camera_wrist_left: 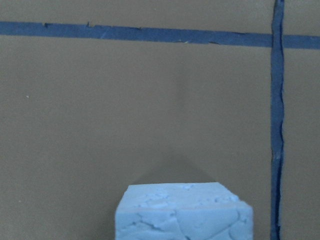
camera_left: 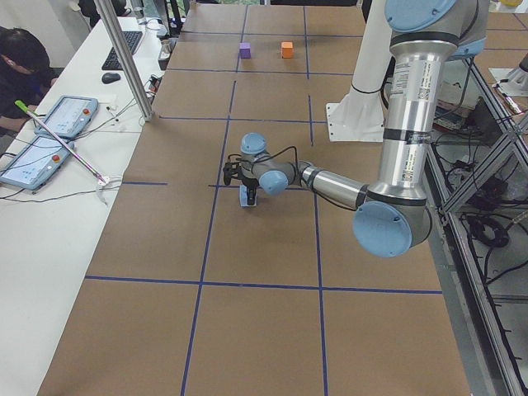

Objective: Place blue block between orange and purple blocks
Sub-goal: 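Carry the light blue cube with the left gripper to the table center and release it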

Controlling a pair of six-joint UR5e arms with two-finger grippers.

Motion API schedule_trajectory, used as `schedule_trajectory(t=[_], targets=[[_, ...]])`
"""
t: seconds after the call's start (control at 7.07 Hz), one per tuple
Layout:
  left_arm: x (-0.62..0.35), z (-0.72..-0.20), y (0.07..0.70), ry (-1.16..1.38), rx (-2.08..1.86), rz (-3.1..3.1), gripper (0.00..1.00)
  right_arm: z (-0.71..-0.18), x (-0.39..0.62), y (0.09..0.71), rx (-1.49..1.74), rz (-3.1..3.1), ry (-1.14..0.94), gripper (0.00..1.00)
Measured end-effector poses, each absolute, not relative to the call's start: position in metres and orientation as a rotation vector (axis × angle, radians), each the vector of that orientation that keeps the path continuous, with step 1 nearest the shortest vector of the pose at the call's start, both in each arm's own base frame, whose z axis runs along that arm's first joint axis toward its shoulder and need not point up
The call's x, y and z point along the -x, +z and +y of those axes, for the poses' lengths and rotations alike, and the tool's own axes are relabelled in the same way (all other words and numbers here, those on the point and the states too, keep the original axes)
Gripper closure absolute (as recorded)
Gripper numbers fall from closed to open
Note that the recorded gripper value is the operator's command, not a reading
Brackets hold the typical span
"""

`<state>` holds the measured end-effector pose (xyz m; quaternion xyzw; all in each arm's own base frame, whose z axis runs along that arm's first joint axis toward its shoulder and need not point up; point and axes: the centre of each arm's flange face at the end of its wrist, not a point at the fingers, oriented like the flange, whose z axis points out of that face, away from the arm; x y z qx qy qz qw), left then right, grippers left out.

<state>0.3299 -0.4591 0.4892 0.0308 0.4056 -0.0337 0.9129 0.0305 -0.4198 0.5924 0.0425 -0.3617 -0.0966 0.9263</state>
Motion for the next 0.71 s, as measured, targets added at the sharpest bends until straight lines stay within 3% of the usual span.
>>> schedule_trajectory(t=[0.28, 0.71], targets=[[-0.383, -0.482, 0.367, -0.044, -0.060, 0.821, 0.83, -0.420, -0.030, 0.592, -0.087, -0.743, -0.197, 0.00], [-0.532, -0.464, 0.222, -0.017, -0.072, 0.844, 0.77, -0.420, -0.030, 0.593, -0.084, -0.742, -0.198, 0.00]])
